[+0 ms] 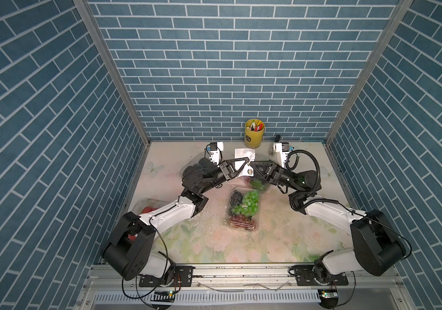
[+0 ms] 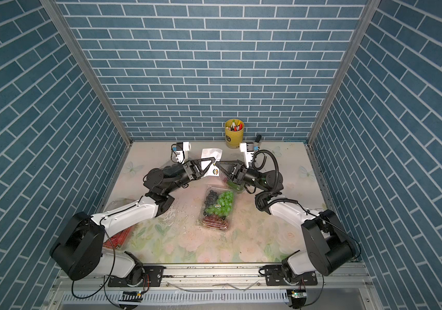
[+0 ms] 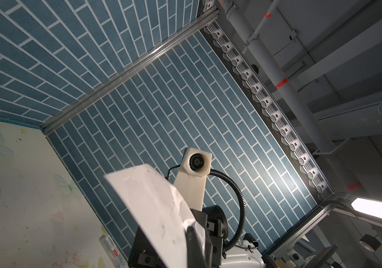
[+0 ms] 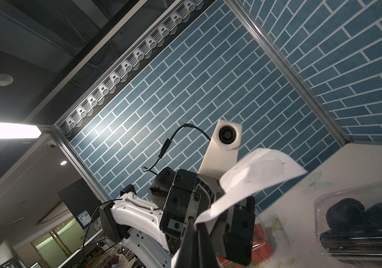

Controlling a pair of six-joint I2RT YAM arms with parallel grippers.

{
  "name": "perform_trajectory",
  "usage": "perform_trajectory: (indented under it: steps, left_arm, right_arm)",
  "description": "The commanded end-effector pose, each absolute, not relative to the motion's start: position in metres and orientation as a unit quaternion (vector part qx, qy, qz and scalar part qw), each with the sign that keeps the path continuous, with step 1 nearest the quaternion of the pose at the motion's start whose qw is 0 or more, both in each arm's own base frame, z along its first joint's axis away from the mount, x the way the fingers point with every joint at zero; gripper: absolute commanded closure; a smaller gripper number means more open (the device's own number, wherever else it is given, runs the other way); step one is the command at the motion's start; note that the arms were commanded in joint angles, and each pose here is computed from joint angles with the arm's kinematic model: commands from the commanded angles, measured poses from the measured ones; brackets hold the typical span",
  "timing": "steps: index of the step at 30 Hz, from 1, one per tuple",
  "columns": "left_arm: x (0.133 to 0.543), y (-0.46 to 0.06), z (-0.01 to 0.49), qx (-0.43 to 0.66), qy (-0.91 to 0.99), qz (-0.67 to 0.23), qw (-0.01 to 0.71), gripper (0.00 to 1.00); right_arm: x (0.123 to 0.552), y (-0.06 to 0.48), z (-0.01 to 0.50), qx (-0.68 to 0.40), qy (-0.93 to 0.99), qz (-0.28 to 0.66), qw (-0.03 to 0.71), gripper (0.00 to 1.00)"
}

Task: Label fruit boxes
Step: Adjust the label sticker.

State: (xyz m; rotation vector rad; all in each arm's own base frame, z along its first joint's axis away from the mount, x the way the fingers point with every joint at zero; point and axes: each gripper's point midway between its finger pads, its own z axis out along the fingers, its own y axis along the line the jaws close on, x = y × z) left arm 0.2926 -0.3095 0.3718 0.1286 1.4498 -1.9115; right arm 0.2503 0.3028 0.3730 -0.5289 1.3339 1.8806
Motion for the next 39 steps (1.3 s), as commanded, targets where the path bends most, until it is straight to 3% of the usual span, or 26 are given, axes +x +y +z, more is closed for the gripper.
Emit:
perform_trajectory:
  steps: [1, 39]
  left_arm:
    - [0.283, -0.312, 0.375, 0.069, 0.554, -0.749, 0.357, 1.0]
    - [0.278, -0.321, 0.359, 0.063, 0.553, -0.759, 0.336, 1.0]
  right_arm:
    - [0.24, 0.297, 0.394, -0.227, 0.492, 0.737, 0.404, 1.0]
    - [0.243, 0.294, 0.398, -0.225, 0.49, 0.721, 0.435, 1.0]
